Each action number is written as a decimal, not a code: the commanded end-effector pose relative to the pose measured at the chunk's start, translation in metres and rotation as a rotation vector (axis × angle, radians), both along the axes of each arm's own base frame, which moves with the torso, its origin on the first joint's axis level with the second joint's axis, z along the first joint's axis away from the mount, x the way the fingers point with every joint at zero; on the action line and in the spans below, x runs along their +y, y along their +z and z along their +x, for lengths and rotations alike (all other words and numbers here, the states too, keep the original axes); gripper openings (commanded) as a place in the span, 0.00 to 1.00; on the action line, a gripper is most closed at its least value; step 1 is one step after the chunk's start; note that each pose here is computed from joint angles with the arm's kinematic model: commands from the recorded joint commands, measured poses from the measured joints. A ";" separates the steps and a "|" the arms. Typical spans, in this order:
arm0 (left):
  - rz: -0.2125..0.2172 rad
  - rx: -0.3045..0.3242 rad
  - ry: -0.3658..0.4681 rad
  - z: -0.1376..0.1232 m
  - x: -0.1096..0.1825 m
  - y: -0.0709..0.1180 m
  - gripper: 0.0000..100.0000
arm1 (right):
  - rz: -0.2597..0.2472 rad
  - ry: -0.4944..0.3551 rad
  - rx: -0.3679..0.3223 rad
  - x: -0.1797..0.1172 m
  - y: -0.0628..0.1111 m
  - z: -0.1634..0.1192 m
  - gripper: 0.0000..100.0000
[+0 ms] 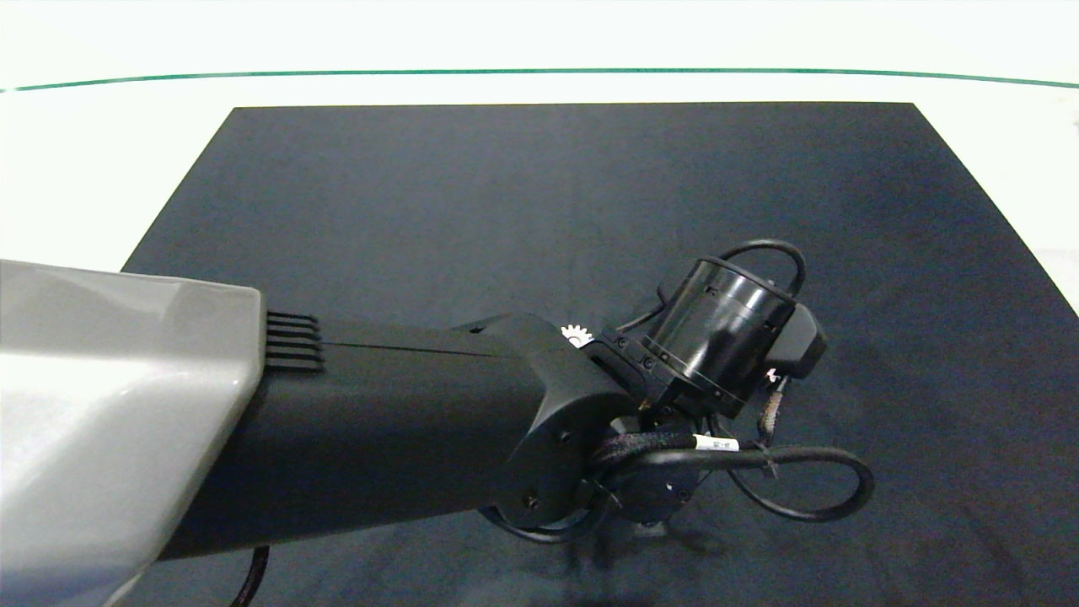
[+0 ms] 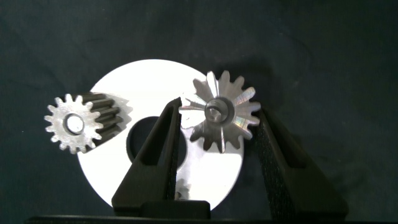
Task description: Remove an incorrectly installed larger gear and replace it with the correct smaller gear
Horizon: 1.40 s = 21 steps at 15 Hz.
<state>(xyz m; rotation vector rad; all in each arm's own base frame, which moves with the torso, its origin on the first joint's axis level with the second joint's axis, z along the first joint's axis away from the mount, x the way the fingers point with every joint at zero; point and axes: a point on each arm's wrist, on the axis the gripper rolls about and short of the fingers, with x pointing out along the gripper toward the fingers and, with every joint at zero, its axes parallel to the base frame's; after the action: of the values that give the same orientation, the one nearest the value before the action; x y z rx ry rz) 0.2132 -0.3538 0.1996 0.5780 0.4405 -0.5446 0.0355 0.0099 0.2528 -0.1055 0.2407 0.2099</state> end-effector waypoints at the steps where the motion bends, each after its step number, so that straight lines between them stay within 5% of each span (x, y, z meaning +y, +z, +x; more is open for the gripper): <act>1: 0.005 -0.002 0.017 0.006 0.003 -0.001 0.22 | -0.004 0.001 0.007 0.000 -0.002 0.000 1.00; 13: -0.004 -0.005 0.014 -0.001 0.009 0.007 0.22 | -0.003 0.001 0.004 0.000 -0.002 -0.001 1.00; 21: 0.021 0.026 0.016 -0.005 0.010 -0.006 0.22 | -0.002 -0.001 0.002 -0.001 -0.002 -0.002 1.00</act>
<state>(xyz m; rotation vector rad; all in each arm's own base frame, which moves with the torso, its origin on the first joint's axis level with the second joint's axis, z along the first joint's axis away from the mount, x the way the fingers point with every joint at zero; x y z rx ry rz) 0.2085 -0.3438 0.1937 0.5843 0.4738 -0.5352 0.0335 0.0091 0.2509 -0.1058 0.2402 0.2099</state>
